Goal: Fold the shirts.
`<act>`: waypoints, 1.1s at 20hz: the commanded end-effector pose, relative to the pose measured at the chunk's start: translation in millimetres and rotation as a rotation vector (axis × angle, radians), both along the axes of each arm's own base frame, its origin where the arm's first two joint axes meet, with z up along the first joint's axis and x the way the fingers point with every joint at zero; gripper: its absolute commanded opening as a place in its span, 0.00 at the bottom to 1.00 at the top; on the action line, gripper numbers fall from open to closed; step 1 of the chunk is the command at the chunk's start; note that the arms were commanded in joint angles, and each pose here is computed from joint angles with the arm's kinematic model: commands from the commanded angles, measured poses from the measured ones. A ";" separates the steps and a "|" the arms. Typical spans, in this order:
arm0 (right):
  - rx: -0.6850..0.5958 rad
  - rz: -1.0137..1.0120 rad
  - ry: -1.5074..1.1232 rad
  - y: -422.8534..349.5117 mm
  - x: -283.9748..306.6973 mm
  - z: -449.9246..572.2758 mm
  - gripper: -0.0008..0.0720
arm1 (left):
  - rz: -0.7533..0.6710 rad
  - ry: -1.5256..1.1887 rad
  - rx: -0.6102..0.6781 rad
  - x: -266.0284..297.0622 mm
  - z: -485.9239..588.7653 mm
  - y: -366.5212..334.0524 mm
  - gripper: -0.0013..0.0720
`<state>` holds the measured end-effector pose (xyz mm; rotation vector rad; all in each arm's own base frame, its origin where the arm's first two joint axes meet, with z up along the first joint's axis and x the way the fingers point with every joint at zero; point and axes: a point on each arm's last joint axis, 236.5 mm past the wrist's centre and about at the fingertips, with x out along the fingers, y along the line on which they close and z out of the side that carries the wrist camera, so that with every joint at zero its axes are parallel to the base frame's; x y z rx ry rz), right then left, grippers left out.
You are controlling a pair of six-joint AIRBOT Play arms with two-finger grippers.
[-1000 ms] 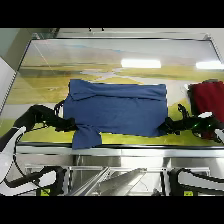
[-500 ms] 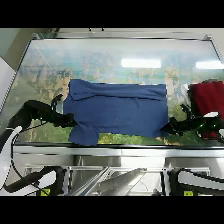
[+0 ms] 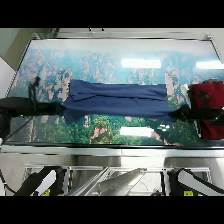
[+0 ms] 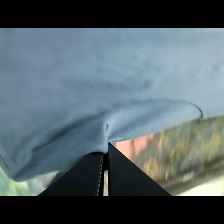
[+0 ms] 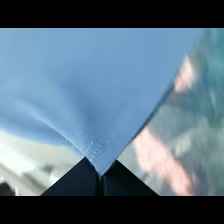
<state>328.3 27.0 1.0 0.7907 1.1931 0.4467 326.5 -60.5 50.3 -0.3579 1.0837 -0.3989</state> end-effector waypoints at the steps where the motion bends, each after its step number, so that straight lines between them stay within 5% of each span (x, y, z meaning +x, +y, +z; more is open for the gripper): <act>1: -0.038 -0.038 -0.183 -1.3 53.1 47.4 0.03 | 0.000 -0.145 0.037 42.7 50.5 12.7 0.03; 11: -0.154 -0.050 -0.185 22.7 163.2 -48.4 0.03 | -0.136 -0.099 0.052 194.7 -25.1 -4.6 0.03; 17: -0.221 -0.081 -0.199 7.8 182.6 -83.1 0.04 | -0.160 -0.035 0.030 233.6 -85.5 -8.4 0.03; 19: -0.232 -0.094 -0.205 4.8 185.7 -83.8 0.15 | -0.184 -0.011 0.020 237.0 -97.3 -14.4 0.04; 20: -0.235 -0.094 -0.209 3.1 186.0 -83.0 0.40 | -0.194 -0.003 0.020 237.2 -98.4 -17.4 0.23; 21: -0.244 -0.098 -0.213 -2.9 186.7 -81.4 0.46 | -0.198 -0.008 0.020 238.5 -94.9 -17.5 0.84; 22: -0.254 -0.096 -0.215 -11.0 187.5 -78.2 0.46 | -0.197 -0.017 0.019 240.8 -87.5 -17.8 0.96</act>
